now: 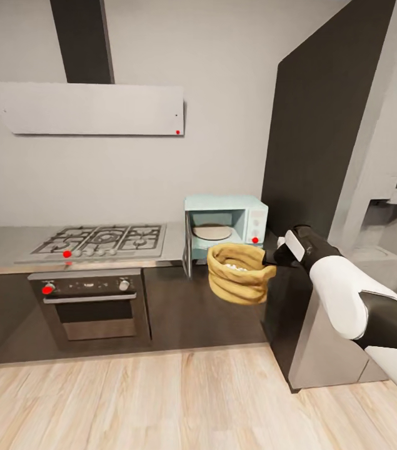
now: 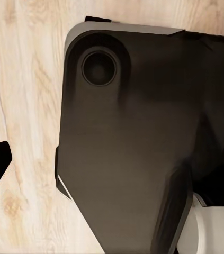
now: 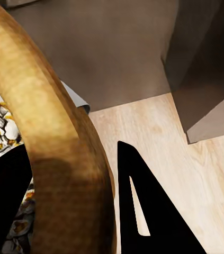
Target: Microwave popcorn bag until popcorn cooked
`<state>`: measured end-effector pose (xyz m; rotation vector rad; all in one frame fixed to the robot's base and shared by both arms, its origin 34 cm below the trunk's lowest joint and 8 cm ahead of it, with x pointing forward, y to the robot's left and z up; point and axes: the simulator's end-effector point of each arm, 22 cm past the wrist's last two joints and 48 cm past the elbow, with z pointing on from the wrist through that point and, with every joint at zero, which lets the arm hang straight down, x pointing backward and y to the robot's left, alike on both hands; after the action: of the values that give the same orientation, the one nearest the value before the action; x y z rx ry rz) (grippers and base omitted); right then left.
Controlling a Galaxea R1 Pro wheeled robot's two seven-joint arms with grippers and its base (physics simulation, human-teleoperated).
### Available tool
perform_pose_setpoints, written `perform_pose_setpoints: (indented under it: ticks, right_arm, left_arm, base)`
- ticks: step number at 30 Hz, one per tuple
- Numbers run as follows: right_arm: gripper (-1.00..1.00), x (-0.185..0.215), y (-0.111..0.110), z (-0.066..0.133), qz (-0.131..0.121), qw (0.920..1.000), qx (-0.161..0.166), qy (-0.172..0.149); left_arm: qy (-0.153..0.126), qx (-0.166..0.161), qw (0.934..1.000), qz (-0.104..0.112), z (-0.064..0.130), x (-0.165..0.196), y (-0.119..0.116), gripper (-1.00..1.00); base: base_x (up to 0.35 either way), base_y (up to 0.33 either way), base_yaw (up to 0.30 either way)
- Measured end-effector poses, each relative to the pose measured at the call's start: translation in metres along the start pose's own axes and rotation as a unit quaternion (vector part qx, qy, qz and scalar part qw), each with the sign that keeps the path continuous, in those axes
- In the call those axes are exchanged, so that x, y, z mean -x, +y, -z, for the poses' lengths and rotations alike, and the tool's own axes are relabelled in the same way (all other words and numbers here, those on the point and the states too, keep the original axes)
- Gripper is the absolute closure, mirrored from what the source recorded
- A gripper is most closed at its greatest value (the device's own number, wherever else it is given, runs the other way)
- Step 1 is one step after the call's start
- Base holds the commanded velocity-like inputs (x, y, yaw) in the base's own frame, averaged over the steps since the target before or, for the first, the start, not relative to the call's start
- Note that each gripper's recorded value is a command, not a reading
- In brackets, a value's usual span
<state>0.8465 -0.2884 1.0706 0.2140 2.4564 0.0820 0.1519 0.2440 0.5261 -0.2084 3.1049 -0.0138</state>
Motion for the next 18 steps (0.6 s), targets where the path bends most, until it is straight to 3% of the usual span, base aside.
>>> perform_pose_setpoints:
  ticks: [18]
  right_arm:
    - [1.0, 0.0027, 0.0071, 0.0021, -0.001, 1.0, 0.008, -0.003]
  left_arm:
    - [0.0, 0.0, 1.0, 0.0, 0.0, 0.0, 0.0, -1.0]
  base:
    - [0.322, 0.0, 0.0]
